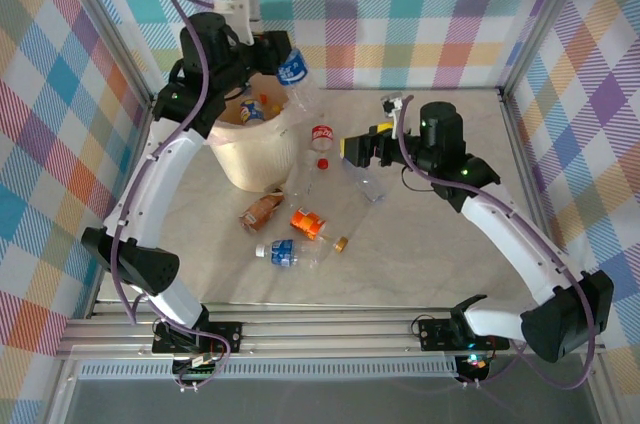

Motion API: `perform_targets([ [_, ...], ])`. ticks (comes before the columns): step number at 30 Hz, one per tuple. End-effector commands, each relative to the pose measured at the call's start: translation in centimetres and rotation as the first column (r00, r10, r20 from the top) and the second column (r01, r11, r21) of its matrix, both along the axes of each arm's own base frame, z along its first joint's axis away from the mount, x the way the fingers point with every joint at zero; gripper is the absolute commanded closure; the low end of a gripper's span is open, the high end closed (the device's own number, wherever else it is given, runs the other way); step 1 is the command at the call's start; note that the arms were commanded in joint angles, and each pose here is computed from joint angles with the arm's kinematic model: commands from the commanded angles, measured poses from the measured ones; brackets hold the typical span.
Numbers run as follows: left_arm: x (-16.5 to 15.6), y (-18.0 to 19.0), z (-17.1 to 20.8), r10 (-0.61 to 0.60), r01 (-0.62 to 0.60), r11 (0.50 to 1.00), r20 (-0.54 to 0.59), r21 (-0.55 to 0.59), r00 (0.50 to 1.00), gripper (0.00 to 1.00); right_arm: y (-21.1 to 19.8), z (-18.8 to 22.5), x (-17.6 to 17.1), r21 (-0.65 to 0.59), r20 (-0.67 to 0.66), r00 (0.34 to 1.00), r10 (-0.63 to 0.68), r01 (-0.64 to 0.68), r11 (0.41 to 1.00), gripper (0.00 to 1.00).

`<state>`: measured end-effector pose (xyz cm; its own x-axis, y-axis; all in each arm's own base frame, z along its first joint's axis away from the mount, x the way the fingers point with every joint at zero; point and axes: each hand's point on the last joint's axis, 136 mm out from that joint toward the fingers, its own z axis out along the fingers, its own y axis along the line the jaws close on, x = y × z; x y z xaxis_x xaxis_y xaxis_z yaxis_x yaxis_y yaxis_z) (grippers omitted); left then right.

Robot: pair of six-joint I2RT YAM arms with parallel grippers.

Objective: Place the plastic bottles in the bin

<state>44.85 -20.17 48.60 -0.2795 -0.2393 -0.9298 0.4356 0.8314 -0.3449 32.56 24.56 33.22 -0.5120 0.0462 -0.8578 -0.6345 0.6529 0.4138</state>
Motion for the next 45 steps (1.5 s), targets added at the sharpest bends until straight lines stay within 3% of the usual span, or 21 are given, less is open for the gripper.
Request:
perform_targets([
  [1,-0.4,3.9,1.9,0.122,-0.126,0.990,0.056,0.059,0.991,1.00,-0.7,-0.6,2.2,-0.038,-0.056,0.992,-0.116,0.114,0.993,0.00],
  [7,0.7,10.7,1.7,0.358,-0.365,0.922,0.078,0.130,0.931,1.00,-0.7,-3.1,6.0,-0.084,-0.164,0.964,-0.211,0.200,0.976,0.00],
  [11,1.8,12.9,0.3,0.404,-0.409,0.892,0.066,0.194,0.912,1.00,-0.3,-5.0,8.8,-0.100,-0.240,0.941,-0.240,0.222,0.970,0.01],
  [18,4.3,13.9,-4.9,0.401,-0.365,0.871,-0.046,0.330,0.915,1.00,0.1,-9.0,13.3,-0.131,-0.371,0.887,-0.275,0.243,0.961,0.06],
  [25,6.8,13.8,-9.7,0.383,-0.288,0.858,-0.156,0.425,0.910,0.97,1.3,-12.7,17.5,-0.191,-0.384,0.881,-0.275,0.216,0.958,0.16],
  [30,7.8,13.4,-12.4,0.362,-0.235,0.860,-0.217,0.452,0.907,0.91,2.1,-15.3,19.3,-0.221,-0.401,0.876,-0.269,0.193,0.956,0.17],
  [34,8.3,12.6,-14.4,0.329,-0.182,0.874,-0.271,0.451,0.905,0.79,3.0,-17.2,20.0,-0.233,-0.407,0.876,-0.258,0.173,0.957,0.17],
  [39,8.7,12.0,-15.4,0.301,-0.149,0.888,-0.305,0.435,0.903,0.42,4.2,-19.0,20.4,-0.262,-0.413,0.877,-0.247,0.145,0.954,0.17],
  [45,8.4,11.0,-13.9,0.256,-0.130,0.917,-0.304,0.378,0.918,0.16,5.1,-20.6,21.0,-0.302,-0.419,0.871,-0.256,0.132,0.944,0.15],
])
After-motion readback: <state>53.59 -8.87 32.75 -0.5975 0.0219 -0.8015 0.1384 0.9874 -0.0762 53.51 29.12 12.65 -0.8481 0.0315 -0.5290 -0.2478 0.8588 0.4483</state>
